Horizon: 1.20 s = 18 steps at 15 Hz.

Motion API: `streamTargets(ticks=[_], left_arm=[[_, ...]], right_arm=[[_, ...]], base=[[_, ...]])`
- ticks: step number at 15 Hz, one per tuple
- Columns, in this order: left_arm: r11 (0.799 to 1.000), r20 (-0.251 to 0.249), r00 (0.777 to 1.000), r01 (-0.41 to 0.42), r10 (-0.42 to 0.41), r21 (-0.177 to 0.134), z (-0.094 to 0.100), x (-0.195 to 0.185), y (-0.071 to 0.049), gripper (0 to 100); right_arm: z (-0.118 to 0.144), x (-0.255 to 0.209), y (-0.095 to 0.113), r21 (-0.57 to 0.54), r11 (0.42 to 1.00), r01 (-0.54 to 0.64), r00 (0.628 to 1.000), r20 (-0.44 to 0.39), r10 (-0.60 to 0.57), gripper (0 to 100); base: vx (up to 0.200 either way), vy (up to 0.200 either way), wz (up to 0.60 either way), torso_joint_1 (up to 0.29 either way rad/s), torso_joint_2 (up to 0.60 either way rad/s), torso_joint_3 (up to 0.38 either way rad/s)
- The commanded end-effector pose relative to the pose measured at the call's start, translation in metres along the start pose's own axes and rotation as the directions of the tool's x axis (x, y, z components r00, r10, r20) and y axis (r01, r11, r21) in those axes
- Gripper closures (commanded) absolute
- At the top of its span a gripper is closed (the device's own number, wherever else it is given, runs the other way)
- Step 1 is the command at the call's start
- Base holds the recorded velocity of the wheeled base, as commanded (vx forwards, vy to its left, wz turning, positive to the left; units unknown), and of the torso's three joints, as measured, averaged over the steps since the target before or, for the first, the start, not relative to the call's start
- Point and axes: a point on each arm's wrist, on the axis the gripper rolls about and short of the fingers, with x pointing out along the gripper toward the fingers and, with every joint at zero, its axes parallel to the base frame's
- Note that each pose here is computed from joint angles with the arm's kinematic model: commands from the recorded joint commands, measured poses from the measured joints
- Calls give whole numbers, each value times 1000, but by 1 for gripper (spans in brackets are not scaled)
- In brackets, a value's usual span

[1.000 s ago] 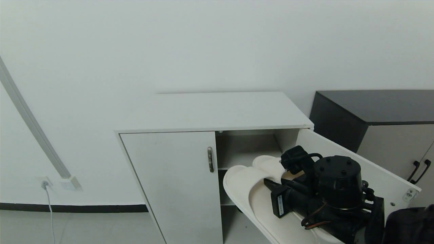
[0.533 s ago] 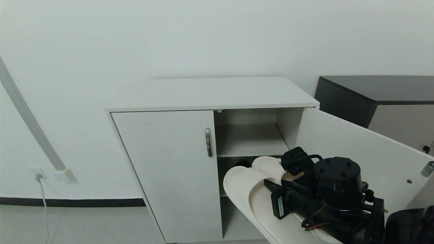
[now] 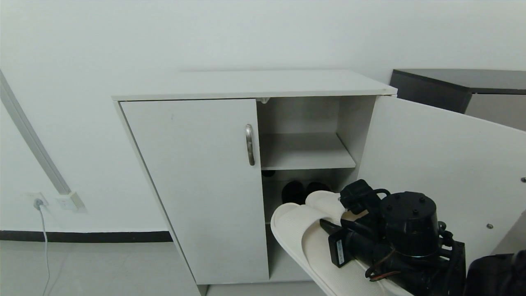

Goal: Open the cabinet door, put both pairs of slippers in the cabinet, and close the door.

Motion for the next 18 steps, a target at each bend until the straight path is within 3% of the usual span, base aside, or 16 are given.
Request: streamTargets(ticks=[1,7,9,12,15,17,18], left_arm=[[1000,-1,1000,0,0,1,0,0,0,100],[1000,-1,1000,0,0,-1,0,0,0,100],[1000,-1,1000,0,0,-1,0,0,0,100],[1000,-1,1000,0,0,1,0,0,0,100],[1000,-1,1000,0,0,1,0,0,0,100],[1000,-1,1000,0,0,1,0,0,0,100],[1000,-1,1000,0,0,1,0,0,0,100]], right_arm=[[0,0,0,0,1000,0,1000,-2,0,100],[0,0,1,-2,1000,0,1000,0,0,100],[0,5,5,-43,999,1,999,35,1,100],[32,26,33,4,982,190,974,124,-189,100],[84,36,46,125,927,355,927,84,-366,100],[98,45,47,167,873,459,880,49,-472,100],[100,47,48,173,868,465,876,53,-480,100]], base=[[0,0,0,-22,422,383],[0,0,0,0,26,16],[0,0,0,0,0,0],[0,0,0,0,0,0],[0,0,0,-7,56,56],[0,0,0,-10,68,80],[0,0,0,0,0,0]])
